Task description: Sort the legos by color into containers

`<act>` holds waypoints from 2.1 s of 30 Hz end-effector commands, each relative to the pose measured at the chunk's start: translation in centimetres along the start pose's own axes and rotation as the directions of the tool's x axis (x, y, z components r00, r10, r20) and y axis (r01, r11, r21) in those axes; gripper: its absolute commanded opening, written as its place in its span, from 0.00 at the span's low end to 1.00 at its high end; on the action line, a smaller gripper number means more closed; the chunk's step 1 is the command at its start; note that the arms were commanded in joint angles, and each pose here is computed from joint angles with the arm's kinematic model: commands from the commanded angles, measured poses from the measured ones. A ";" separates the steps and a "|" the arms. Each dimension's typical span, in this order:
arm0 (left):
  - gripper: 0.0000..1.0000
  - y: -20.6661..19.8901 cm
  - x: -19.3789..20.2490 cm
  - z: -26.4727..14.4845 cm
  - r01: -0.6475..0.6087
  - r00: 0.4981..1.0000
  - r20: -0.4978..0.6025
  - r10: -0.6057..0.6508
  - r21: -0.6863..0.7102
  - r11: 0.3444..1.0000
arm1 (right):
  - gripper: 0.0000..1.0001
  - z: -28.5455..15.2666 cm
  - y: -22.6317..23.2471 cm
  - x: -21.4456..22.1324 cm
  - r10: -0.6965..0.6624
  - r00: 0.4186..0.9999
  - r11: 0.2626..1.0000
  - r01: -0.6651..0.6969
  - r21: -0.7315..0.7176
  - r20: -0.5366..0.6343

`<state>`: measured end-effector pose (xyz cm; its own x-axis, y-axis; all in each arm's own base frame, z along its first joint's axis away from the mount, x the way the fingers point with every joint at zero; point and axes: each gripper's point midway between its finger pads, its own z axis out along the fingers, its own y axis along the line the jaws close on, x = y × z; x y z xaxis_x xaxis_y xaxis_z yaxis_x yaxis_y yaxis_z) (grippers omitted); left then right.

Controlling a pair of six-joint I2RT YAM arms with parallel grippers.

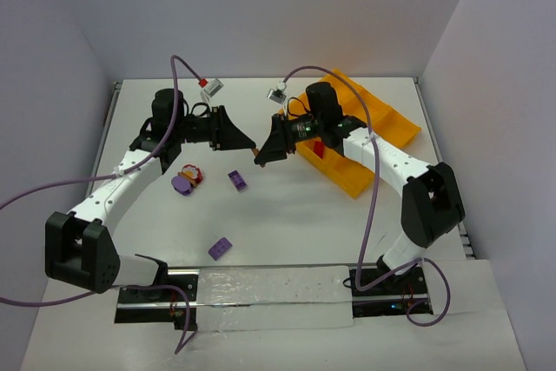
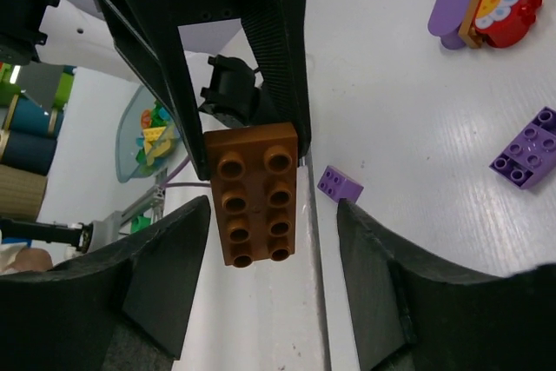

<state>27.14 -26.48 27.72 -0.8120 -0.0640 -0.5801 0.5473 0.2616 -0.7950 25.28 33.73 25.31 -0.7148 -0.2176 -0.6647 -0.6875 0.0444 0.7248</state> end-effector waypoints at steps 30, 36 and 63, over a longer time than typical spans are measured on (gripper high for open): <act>0.99 5.5 -5.6 -9.3 0.094 0.950 0.298 0.092 -0.555 0.826 | 0.00 -18.4 -16.8 -3.2 0.018 0.844 0.417 -0.494 0.763 0.536; 0.99 6.0 -4.7 -10.4 0.135 0.935 0.342 0.097 -0.592 0.794 | 0.00 -21.0 -19.5 -4.8 -0.011 0.840 0.298 -0.515 0.803 0.543; 0.99 10.0 -2.9 -13.7 0.295 0.876 0.467 0.118 -0.714 0.634 | 0.06 -38.8 -18.0 2.5 -0.121 0.688 -0.065 -0.725 0.686 0.716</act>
<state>31.05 -10.87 22.67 -0.6190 -0.4468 -0.6459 -0.0396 0.8391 -0.5425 42.29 -1.86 17.15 -0.5562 0.4978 -0.6654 0.4147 0.8602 0.2969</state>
